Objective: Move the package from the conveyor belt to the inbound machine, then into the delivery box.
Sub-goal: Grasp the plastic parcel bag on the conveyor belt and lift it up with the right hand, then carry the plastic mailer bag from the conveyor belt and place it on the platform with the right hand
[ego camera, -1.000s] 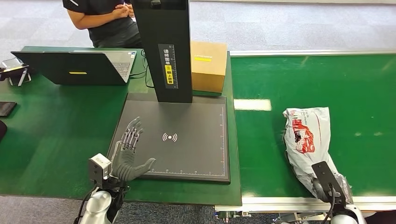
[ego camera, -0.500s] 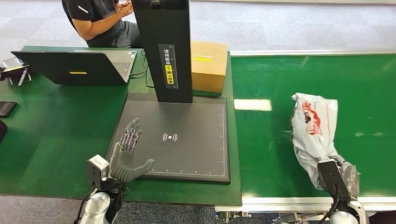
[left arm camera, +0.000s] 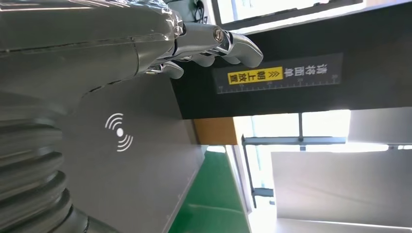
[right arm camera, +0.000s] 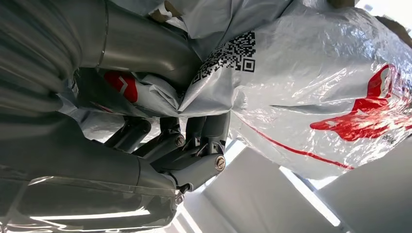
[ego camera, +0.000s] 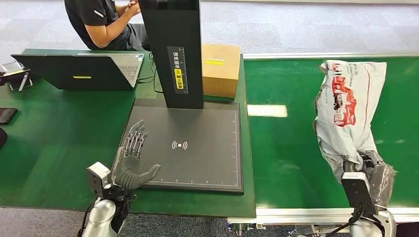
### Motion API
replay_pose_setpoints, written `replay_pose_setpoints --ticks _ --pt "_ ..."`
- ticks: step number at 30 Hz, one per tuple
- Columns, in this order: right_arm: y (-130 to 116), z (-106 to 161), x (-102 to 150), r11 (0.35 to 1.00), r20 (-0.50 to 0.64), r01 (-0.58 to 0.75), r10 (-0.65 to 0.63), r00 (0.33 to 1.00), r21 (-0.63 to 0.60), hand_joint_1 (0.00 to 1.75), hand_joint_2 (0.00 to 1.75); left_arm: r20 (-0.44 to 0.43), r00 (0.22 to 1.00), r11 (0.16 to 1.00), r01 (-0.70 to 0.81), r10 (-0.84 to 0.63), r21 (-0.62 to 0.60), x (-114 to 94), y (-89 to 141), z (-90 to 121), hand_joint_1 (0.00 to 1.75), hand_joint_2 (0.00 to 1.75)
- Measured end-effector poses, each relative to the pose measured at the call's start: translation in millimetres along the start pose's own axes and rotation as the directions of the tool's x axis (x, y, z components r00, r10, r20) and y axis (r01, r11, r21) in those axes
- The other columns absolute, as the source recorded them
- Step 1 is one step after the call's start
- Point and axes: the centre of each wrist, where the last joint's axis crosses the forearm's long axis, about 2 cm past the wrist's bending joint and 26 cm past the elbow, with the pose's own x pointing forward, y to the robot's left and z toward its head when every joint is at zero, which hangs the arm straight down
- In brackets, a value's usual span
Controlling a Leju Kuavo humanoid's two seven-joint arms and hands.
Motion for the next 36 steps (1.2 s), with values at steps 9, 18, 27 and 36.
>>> replay_pose_setpoints --ticks 9,18,27,36 --pt "35.3 -7.0 35.4 0.953 0.139 0.052 -0.098 0.985 0.298 1.75 1.75 0.032 0.999 1.0 0.004 -0.005 0.011 1.2 1.9 -4.4 0.0 1.75" --pt "73.0 -18.4 73.4 0.842 0.306 0.012 -0.209 0.929 0.539 1.75 1.75 0.047 0.999 1.0 0.012 -0.012 0.001 1.5 -0.4 -6.8 0.0 1.75" --pt "114.1 -29.7 98.8 0.656 0.446 -0.215 -0.207 0.871 0.723 1.75 1.75 0.072 0.997 1.0 0.004 -0.003 -0.013 2.4 -3.2 -14.9 0.0 1.75" --pt "157.7 -71.9 98.7 0.543 0.561 -0.452 -0.043 0.827 0.708 1.75 1.75 0.072 0.997 1.0 -0.001 0.001 -0.001 -0.1 -8.0 -9.5 0.0 1.75"
